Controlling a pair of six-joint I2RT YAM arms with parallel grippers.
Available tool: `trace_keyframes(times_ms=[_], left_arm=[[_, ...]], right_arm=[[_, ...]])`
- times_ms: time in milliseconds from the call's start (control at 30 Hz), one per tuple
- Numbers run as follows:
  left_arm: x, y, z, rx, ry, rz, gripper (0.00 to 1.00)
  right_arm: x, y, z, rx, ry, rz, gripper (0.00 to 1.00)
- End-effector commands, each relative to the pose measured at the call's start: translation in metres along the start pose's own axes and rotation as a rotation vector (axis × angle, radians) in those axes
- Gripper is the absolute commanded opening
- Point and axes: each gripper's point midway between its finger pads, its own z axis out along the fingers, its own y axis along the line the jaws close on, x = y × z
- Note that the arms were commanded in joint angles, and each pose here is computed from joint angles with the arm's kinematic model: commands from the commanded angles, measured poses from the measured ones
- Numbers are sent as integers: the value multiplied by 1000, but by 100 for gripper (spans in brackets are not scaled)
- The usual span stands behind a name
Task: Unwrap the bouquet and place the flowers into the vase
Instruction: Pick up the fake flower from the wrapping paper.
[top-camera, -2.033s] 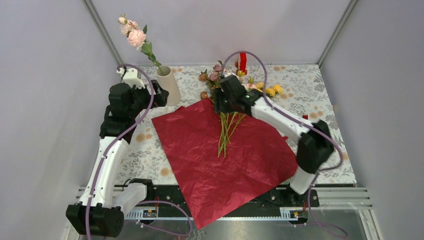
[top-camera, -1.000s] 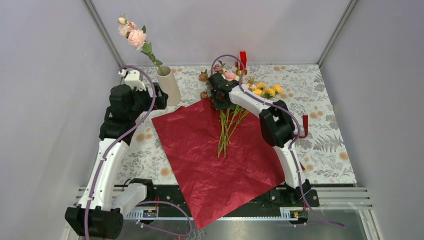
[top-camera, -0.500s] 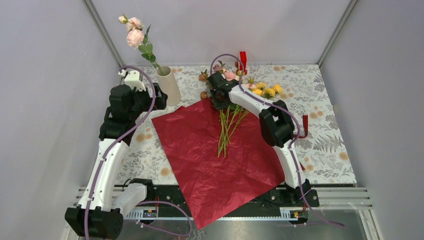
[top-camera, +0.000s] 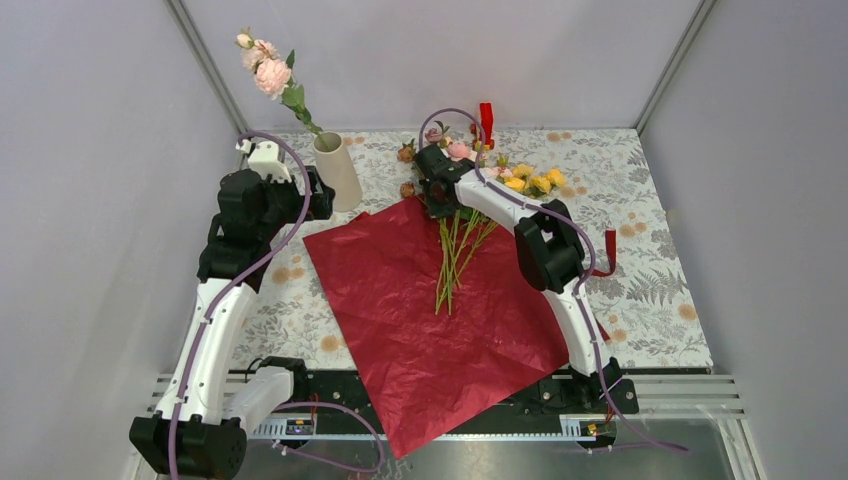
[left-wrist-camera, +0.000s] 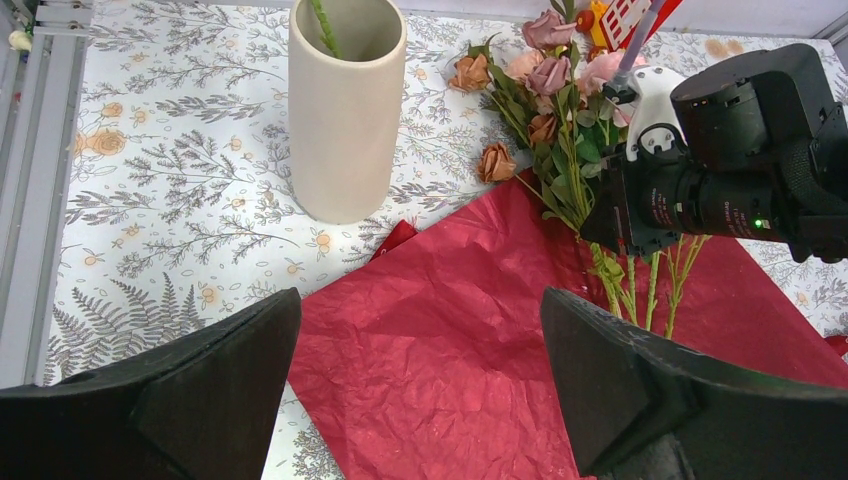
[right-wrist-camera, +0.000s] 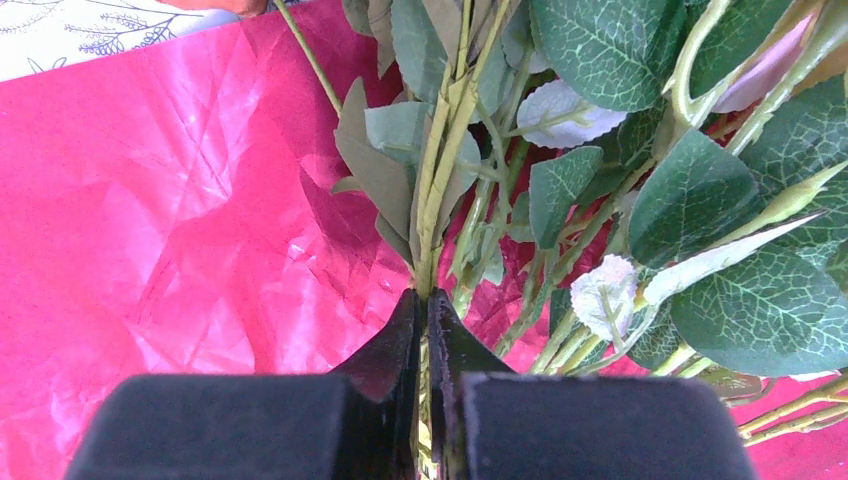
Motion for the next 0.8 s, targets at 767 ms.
trace_keyframes(times_ms=[767], left_arm=[[-23, -72, -14, 371, -66, -164, 98]], right_arm=[[-19, 35, -249, -569, -504, 6, 0]])
